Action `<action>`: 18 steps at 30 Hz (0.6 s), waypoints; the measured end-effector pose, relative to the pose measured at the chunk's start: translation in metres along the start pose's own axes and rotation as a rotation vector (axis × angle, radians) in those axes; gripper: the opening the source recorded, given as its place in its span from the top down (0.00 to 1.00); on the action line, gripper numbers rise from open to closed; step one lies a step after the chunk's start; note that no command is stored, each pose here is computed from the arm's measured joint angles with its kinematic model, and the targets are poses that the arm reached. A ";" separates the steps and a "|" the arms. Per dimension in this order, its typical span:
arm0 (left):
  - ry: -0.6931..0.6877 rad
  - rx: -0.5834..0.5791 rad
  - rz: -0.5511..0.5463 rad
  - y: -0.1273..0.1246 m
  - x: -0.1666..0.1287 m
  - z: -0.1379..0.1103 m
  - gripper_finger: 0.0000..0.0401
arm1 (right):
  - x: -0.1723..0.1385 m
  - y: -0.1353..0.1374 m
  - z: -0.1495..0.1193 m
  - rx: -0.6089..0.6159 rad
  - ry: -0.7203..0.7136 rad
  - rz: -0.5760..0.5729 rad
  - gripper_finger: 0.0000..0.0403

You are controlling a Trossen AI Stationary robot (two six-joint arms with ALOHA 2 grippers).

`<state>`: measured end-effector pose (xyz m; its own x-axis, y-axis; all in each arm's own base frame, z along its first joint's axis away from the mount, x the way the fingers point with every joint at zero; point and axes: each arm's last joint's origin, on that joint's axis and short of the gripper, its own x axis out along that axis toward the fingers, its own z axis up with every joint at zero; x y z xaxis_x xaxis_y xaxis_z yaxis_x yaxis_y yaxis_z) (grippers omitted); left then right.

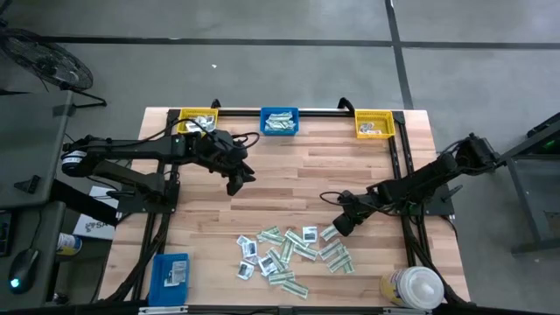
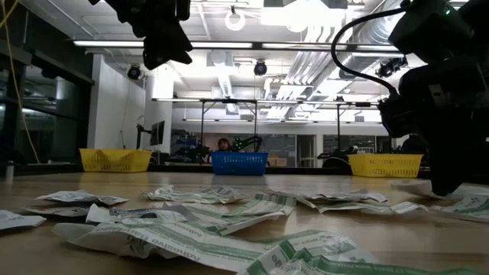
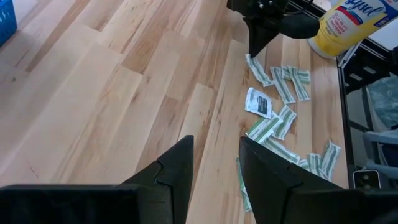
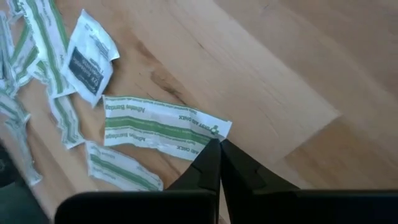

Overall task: Pick & Place First Aid Supplies
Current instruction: Put the green bandage pack into the top blue bin

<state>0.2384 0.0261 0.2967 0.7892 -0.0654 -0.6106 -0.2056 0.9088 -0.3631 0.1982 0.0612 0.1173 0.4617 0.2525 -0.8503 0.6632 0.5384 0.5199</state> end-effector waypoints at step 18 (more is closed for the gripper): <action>0.006 0.005 -0.021 -0.001 0.000 0.000 0.68 | -0.050 0.013 0.013 0.016 -0.361 0.168 1.00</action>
<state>0.2384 0.0255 0.2969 0.7899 -0.0873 -0.6069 -0.1859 0.9091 -0.3728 0.1917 0.0450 0.1682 0.7403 0.0356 -0.6714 0.5682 0.5007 0.6530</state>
